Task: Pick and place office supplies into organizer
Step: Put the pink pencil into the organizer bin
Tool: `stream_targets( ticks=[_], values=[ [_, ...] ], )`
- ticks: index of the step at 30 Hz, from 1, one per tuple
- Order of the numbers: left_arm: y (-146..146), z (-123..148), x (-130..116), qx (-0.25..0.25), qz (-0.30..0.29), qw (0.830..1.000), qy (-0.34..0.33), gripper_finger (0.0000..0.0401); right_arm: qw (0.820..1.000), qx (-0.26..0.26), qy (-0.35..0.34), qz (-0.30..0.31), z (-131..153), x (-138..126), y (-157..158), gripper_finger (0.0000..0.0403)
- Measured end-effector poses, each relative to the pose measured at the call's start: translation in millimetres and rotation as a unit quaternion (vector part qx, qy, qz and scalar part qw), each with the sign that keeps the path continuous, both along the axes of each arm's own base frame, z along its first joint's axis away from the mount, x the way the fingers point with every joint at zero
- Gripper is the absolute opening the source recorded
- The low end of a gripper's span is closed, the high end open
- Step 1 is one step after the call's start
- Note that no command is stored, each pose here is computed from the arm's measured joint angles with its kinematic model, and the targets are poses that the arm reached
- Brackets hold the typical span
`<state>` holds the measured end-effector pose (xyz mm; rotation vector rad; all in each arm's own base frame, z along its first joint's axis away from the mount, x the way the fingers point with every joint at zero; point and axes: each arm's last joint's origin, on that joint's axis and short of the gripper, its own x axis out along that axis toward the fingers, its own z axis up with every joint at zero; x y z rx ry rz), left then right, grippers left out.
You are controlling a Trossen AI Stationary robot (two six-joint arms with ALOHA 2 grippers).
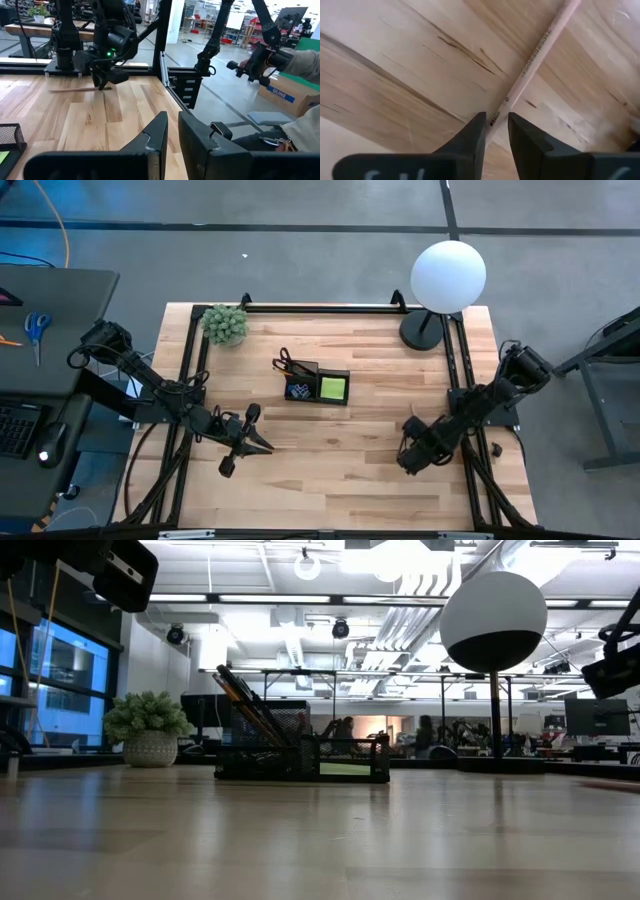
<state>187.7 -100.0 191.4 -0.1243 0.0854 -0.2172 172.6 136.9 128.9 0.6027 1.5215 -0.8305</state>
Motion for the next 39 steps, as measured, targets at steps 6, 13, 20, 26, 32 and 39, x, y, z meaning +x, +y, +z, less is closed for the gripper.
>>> stream_targets(
  ticks=[6, 13, 20, 26, 32, 39],
  values=[
    [0.0, 0.0, 0.0, 0.0, 0.0, 1.0, 0.0, 0.0035, 1.0, 0.0, -0.01, 0.013, -5.2, 2.8, 3.1, 0.0072],
    [0.0, 0.0, 0.0, 0.0, 0.0, 1.0, 0.0, 0.0035, 0.998, 0.005, -0.046, 0.051, 5.8, 16.1, 12.4, 0.0034],
    [0.1, 0.1, 0.0, 0.0, 0.0, 1.0, 0.0, 0.0035, 0.986, 0.001, -0.14, 0.094, 14.6, 36.2, 22.0, 0.0011],
    [0.1, 0.1, 0.0, 0.0, 0.0, 1.0, -0.001, 0.0035, 0.971, 0.014, -0.207, 0.12, 17.5, 50.8, 26.4, 0.0009],
    [0.1, 0.5, 0.0, -0.001, 0.001, 1.0, -0.003, 0.0035, 0.944, 0.024, -0.298, 0.138, 24.0, 70.7, 28.8, 0.0005],
    [0.8, 2.9, 0.4, -0.01, 0.015, 1.0, -0.013, 0.0035, 0.947, 0.036, -0.292, 0.133, 24.0, 76.5, 21.0, 0.0001]
  ],
)
